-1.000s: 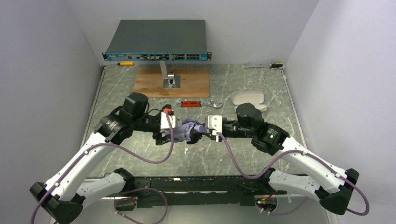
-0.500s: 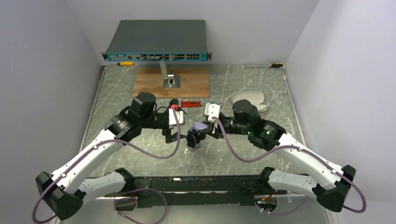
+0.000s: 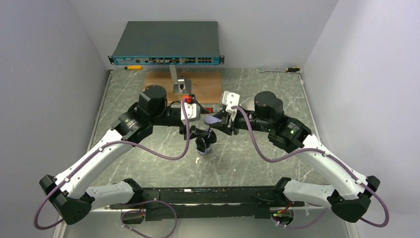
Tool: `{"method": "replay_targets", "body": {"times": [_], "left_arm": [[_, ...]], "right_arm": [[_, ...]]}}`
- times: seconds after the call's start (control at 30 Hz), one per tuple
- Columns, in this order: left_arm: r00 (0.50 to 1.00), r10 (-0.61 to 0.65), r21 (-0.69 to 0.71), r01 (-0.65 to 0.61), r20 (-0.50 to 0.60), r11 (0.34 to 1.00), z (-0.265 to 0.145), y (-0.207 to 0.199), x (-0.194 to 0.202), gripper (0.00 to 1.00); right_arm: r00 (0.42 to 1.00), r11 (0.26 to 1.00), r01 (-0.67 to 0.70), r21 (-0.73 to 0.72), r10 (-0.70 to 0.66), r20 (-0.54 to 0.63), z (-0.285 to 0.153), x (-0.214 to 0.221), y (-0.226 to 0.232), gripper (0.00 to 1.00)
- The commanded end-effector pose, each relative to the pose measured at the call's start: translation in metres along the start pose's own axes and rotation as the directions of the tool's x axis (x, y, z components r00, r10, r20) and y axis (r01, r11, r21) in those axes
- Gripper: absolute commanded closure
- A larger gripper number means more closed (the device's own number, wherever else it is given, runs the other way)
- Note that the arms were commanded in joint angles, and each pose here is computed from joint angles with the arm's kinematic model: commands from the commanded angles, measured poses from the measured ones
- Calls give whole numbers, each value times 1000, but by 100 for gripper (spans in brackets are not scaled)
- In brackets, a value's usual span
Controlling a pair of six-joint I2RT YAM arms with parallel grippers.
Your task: Open the umbrella
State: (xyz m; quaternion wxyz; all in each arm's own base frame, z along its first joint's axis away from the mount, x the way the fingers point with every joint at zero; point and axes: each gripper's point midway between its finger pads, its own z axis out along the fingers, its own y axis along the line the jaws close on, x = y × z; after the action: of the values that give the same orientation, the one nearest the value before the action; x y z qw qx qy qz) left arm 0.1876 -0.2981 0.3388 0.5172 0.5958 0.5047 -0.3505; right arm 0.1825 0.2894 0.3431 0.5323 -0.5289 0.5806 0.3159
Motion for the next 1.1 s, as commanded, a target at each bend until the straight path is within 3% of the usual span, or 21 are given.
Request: {"method": "replay_targets", "body": {"times": [0.0,0.23,0.37,0.4,0.47,0.5,0.53,0.57,0.6,0.67,0.8,1.07], "left_arm": [[996,-34,-1,34,77,999,1,0,-23,32],[999,6,-14,-5,46,1000,1,1,-16,65],[999,38,-30,-37,35,999,-3,2,-15,94],[999,44,-34,-43,29,999,-4,2,-14,100],[999,45,-49,-44,19,998,-7,3,-11,100],[999,42,-60,-41,19,997,-8,4,-11,100],[999,36,-61,-34,25,998,-9,5,-10,100],[999,24,-62,-22,36,998,-11,5,-12,100],[999,10,-65,-6,52,998,-14,7,-15,100],[996,-29,-71,36,87,997,-20,11,-22,100],[986,-82,-84,95,146,992,-29,21,-42,100],[941,-187,-82,218,281,973,-46,46,-90,100]], "right_arm": [[989,998,57,4,-57,134,-9,-51,-5,100],[986,997,71,-15,-68,149,-9,-53,0,100],[986,998,62,-2,-61,157,-10,-55,-3,100],[986,998,58,6,-58,157,-11,-55,-4,94],[986,999,43,16,-45,161,-13,-55,-4,78],[986,999,39,16,-41,163,-14,-55,-4,63],[986,999,28,30,-32,164,-16,-54,-6,37],[987,999,12,46,-19,159,-18,-52,-8,20],[989,998,-2,61,-7,145,-19,-47,-10,11],[994,996,-26,87,16,113,-23,-30,-14,5],[983,975,-155,160,135,128,-32,7,-34,4],[955,969,-244,51,231,184,3,26,-31,3]]}}
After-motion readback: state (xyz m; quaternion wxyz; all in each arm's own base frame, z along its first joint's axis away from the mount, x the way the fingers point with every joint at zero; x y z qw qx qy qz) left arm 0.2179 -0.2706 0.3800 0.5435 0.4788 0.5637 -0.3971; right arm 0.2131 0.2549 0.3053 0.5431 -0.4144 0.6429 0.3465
